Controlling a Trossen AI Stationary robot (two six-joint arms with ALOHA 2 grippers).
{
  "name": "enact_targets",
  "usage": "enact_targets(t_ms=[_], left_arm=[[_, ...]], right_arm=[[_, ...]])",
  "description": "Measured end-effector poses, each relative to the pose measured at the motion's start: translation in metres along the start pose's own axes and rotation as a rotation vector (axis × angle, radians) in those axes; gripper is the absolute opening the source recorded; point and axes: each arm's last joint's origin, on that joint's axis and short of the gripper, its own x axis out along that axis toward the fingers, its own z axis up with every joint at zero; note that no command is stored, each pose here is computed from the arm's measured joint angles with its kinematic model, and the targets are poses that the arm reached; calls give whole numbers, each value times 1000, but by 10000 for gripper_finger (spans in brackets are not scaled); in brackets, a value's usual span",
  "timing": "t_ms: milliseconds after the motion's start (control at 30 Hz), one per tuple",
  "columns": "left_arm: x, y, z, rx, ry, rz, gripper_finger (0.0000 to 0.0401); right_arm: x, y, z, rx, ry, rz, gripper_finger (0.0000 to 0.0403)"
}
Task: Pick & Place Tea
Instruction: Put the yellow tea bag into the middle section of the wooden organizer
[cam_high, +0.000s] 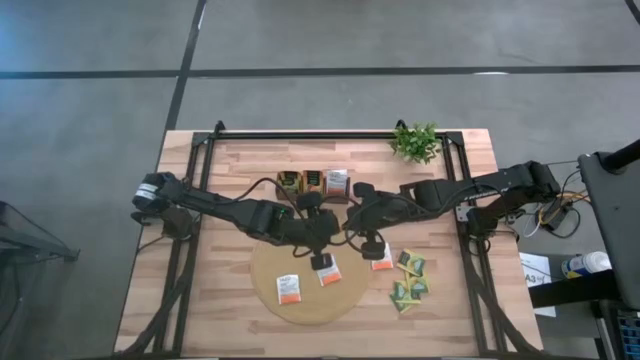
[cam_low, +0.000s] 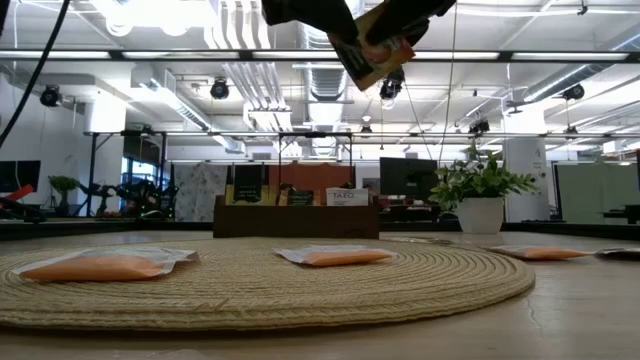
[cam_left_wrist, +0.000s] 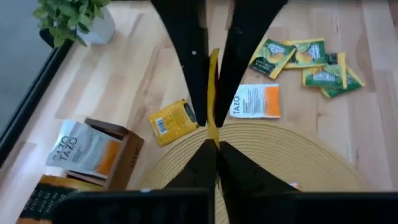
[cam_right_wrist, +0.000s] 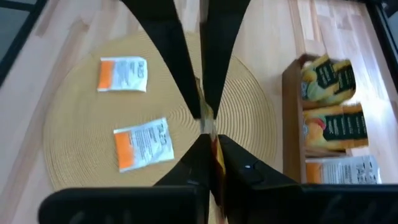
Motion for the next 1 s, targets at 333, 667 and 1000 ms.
enact_targets(t_ms=[333, 667, 1000], left_arm=[[-34, -7, -5, -83, -49, 121, 107], [-76, -24, -60, -450, -385, 314, 110], [-51, -17, -102, -894, -868, 37, 110]], right_arm=[[-8, -1, -3, 54, 7, -5, 15], [-45, -17, -6, 436, -599, -57, 14], [-14, -17, -32, 814, -980, 167, 14]])
